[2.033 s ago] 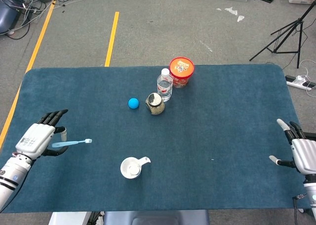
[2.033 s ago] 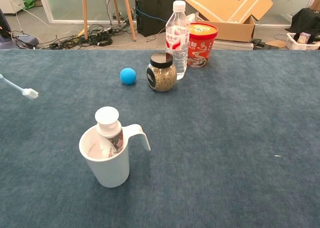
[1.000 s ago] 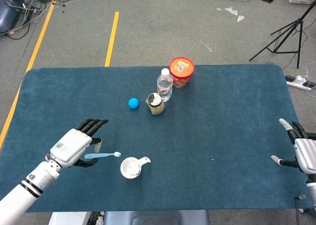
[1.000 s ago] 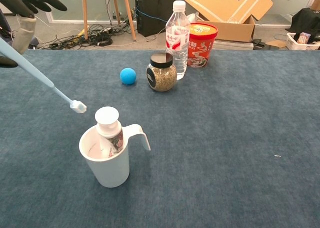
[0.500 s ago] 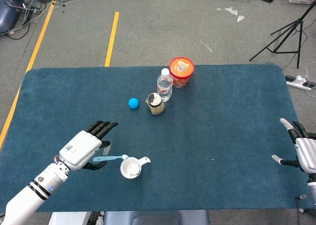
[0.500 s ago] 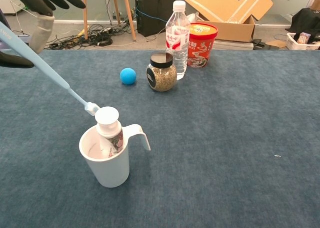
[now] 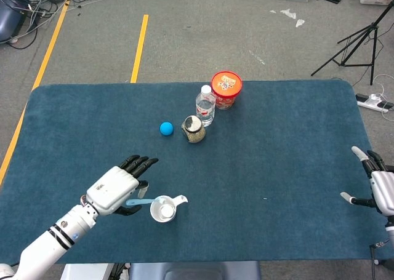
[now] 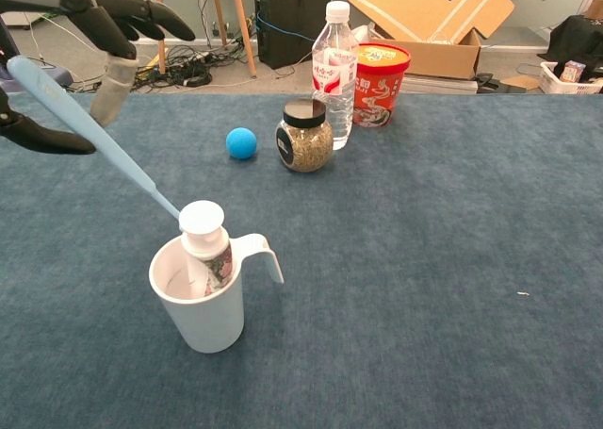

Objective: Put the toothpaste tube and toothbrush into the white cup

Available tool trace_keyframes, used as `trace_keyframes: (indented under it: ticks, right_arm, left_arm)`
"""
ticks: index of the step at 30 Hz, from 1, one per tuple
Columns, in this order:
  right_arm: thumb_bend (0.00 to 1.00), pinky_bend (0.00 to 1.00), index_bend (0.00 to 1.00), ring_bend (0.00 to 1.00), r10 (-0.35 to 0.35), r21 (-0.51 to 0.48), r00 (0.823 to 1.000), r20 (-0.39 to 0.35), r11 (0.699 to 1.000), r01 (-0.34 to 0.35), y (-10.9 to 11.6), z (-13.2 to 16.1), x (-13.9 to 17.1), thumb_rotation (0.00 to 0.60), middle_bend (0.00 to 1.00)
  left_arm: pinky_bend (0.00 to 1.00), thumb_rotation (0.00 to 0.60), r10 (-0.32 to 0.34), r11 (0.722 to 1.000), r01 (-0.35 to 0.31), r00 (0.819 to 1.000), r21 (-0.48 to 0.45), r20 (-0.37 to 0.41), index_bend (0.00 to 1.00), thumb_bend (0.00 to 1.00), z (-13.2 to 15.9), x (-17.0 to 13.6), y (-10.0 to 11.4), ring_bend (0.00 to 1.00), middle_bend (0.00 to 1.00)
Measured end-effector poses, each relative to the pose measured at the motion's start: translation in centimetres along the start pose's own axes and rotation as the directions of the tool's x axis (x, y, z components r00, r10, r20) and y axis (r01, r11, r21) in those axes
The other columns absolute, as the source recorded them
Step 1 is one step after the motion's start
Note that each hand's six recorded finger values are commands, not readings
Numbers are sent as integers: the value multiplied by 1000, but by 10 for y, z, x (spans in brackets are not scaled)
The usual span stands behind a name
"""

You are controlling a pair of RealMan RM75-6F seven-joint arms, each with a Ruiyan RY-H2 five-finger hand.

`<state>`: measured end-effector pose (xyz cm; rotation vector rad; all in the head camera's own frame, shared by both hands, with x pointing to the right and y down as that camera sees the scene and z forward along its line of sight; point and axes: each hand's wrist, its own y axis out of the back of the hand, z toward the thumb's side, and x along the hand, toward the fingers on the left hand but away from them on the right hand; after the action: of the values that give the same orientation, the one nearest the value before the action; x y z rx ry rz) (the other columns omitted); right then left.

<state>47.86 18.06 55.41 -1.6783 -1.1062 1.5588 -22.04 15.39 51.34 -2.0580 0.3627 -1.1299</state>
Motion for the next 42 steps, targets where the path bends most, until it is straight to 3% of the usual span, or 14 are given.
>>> trace_keyframes:
  ticks: [42]
  right_arm:
    - [0,625,47,80,13,-2,1000,5,1000,-13,-2,0,-4,600,190]
  left_arm:
    - [75,600,-85,992,79,994,95,66,563,266,31,30,-20,0,49]
